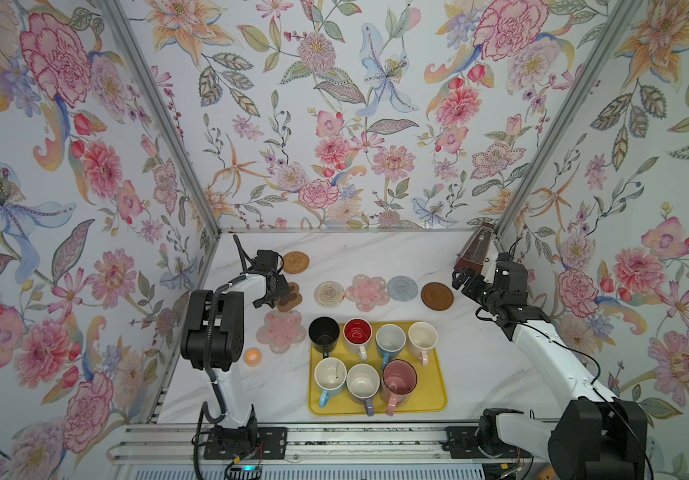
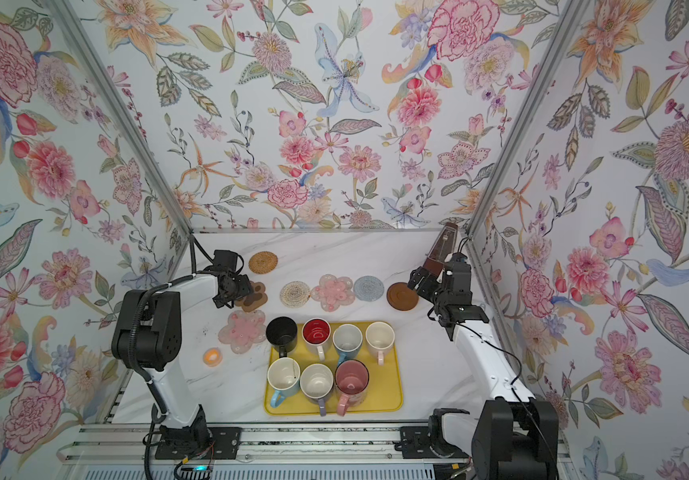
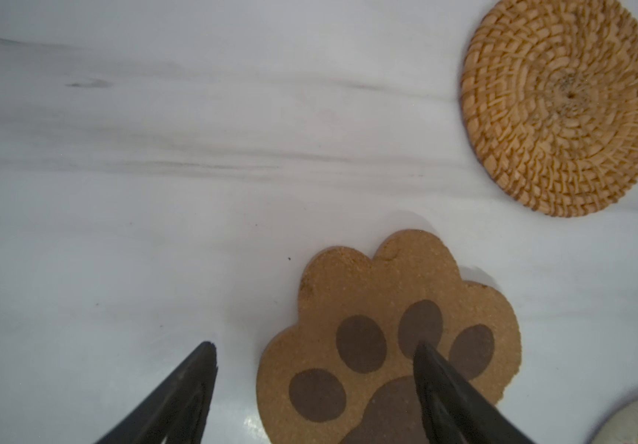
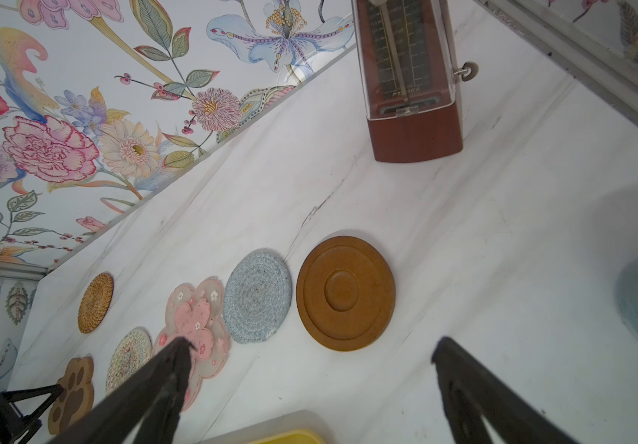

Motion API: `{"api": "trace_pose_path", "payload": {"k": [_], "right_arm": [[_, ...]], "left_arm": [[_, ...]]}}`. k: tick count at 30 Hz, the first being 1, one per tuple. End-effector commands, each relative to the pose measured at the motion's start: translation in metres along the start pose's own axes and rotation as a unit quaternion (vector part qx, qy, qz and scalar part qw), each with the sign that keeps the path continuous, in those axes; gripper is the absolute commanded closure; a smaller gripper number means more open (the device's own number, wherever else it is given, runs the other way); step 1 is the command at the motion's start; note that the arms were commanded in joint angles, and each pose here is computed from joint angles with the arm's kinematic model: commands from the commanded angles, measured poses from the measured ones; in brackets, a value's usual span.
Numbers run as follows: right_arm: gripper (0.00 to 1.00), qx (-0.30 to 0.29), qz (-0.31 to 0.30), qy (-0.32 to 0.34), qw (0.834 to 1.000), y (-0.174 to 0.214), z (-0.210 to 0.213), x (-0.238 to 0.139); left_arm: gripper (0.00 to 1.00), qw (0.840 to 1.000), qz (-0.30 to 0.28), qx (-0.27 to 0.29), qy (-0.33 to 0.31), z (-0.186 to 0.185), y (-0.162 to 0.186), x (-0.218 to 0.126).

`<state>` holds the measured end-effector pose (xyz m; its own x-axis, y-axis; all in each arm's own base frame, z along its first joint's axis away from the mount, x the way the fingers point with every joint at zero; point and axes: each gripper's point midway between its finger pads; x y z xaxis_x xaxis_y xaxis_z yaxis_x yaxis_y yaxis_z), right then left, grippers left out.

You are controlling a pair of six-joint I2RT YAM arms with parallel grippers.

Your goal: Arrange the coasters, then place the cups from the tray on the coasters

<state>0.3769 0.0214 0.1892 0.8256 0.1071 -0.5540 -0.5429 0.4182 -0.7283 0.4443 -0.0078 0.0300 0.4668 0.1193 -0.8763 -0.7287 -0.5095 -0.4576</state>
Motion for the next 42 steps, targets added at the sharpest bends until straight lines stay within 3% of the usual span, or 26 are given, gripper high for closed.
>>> {"api": "trace_pose_path", "payload": {"k": [1,18,42], "right_arm": [[0.01,-0.006,-0.002,0.004,1.000,0.000,0.000,-0.004],[0.01,-0.007,-0.001,0.008,1.000,0.000,-0.002,-0.004],[0.01,-0.005,-0.002,0.003,1.000,-0.003,0.002,-0.001]], "left_arm": [[0.17,1.000,0.005,0.003,0.005,-0.003,-0.005,0.006],[0.18,1.000,0.021,0.015,0.015,-0.014,-0.007,0.021],[0.20,0.997,0.033,0.040,0.060,-0.058,0.002,0.015]]}}
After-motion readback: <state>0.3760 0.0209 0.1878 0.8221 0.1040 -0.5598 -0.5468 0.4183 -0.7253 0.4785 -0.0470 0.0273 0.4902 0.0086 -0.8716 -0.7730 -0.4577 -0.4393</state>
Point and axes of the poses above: each gripper's point midway between its finger pads, its own x axis out along the fingers, its own z axis along the line the jaws close on, y = z × x, and after that the axes turned 5 degrees about -x, right-handed
